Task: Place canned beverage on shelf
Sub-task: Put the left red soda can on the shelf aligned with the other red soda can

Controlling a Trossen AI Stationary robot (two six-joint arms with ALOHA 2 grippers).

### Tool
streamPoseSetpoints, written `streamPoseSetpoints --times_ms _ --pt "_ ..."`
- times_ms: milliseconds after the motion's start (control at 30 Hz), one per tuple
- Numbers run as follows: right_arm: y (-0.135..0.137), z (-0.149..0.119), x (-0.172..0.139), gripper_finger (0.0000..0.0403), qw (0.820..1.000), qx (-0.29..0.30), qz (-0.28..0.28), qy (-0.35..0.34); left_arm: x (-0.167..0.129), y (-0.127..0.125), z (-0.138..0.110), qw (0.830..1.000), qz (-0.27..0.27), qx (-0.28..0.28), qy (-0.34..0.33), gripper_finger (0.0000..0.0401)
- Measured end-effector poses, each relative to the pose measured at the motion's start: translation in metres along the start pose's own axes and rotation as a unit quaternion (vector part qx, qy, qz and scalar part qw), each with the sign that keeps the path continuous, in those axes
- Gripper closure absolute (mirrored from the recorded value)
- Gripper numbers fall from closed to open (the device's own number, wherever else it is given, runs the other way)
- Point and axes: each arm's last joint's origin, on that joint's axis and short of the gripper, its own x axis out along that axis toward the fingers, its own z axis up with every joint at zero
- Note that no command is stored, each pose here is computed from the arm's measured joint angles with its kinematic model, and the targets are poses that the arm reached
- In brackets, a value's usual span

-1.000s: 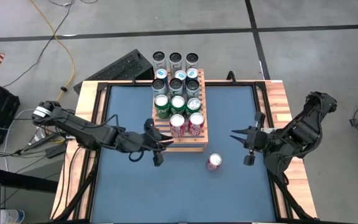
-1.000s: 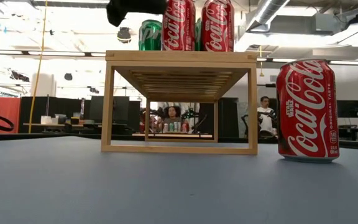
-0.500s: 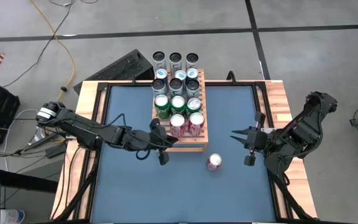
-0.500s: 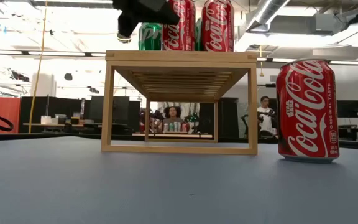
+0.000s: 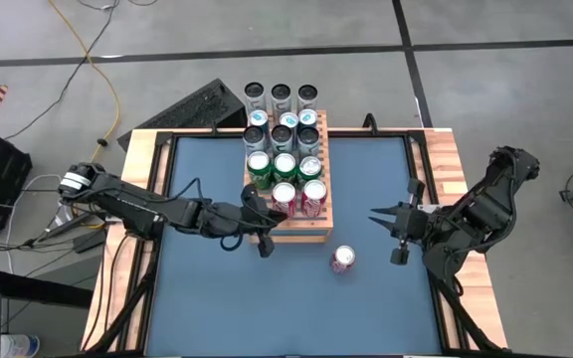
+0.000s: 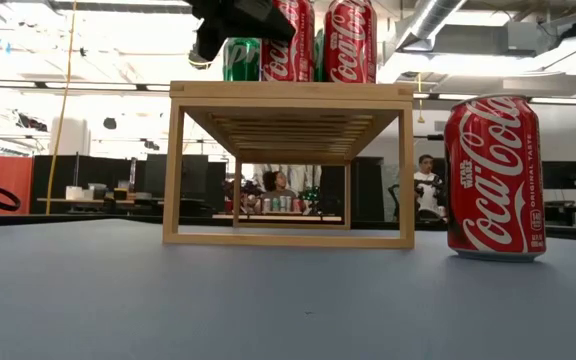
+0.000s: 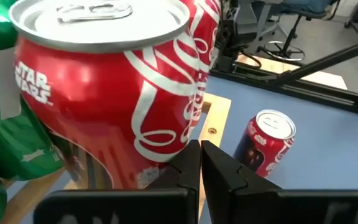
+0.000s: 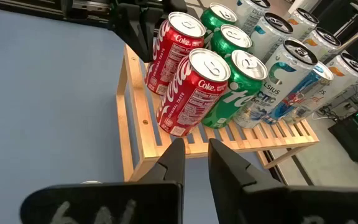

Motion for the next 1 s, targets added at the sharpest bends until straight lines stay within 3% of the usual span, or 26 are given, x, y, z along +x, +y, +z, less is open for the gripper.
streamPoseSetpoints --times_ms 667,867,1000 --pt "-0.001 0.006 0.008 0.0340 1.000 0.028 -0.013 -0.005 0.003 0.004 0.007 1.000 -0.012 -0.004 -0.022 0.0401" --pt "0.015 0.006 0.022 0.0340 1.000 0.005 -0.026 0.013 -0.004 -0.008 0.012 0.997 -0.067 -0.016 -0.045 0.0401" --pt "0.034 0.004 0.035 0.0340 0.999 -0.022 -0.033 0.029 -0.008 -0.013 0.006 0.998 -0.057 -0.002 -0.025 0.0401"
